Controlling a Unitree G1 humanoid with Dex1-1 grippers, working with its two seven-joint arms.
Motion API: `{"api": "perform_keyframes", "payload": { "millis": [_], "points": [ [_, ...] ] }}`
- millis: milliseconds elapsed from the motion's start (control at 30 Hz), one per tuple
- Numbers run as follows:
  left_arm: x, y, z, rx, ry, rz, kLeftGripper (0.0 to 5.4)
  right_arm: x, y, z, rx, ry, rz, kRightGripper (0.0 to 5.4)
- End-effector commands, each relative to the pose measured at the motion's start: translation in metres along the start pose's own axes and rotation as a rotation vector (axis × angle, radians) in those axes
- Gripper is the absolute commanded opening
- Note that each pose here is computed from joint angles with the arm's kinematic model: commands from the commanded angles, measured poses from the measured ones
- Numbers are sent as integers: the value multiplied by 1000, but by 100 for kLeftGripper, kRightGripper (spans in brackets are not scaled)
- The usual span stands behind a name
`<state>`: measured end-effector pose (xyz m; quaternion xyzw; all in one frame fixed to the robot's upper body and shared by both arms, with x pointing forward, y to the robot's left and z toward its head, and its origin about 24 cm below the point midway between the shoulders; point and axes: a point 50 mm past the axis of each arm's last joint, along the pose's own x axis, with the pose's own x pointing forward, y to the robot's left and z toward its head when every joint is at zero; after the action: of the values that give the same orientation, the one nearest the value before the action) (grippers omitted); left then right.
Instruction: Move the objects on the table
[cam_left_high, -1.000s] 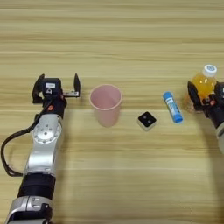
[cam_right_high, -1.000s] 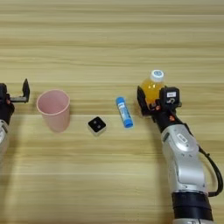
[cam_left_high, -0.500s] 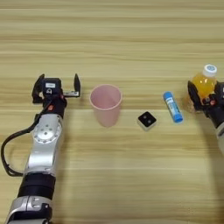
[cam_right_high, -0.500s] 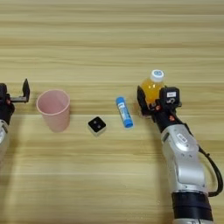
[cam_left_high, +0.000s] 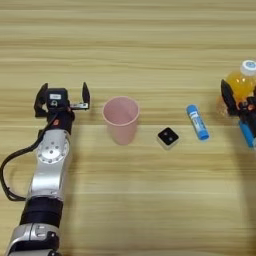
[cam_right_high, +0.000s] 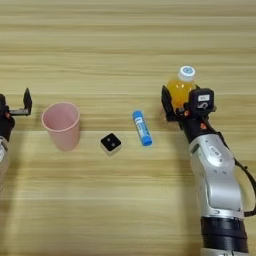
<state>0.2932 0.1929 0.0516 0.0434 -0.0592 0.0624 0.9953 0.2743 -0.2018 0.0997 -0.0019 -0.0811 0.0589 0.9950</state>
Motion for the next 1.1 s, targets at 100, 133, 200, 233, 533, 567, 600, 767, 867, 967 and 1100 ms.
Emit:
{"api": "perform_keyframes", "payload": {
  "millis": [100, 133, 200, 233, 533, 567, 600, 767, 867, 967, 1100],
  "points": [
    [3, -2, 16, -7, -83, -8, 540, 5, -1, 25, -15, -79, 9, 362],
    [3, -2, 19, -11, -96, -10, 540, 5, 0, 26, -15, -82, 9, 362],
    [3, -2, 26, -6, -132, -10, 540, 5, 0, 28, -17, -87, 10, 362],
    [2, -2, 29, -5, -148, -9, 540, 4, 0, 29, -17, -89, 10, 362],
    [-9, -17, 68, -116, -249, -137, 540, 5, 6, 36, -25, -101, 21, 362],
    [-12, -22, 72, -123, -260, -174, 540, 6, 6, 37, -26, -102, 22, 362],
    [-16, -26, 76, -137, -265, -207, 540, 7, 7, 38, -28, -106, 24, 362],
    [-28, -46, 83, -163, -235, -361, 540, 10, 10, 45, -36, -119, 36, 362],
    [-34, -54, 83, -166, -209, -444, 540, 10, 11, 49, -43, -123, 42, 362],
    [-40, -64, 81, -152, -189, -524, 540, 9, 13, 54, -48, -128, 52, 362],
    [-47, -78, 74, -134, -148, -623, 540, 7, 18, 64, -53, -144, 72, 362]
  ]
}}
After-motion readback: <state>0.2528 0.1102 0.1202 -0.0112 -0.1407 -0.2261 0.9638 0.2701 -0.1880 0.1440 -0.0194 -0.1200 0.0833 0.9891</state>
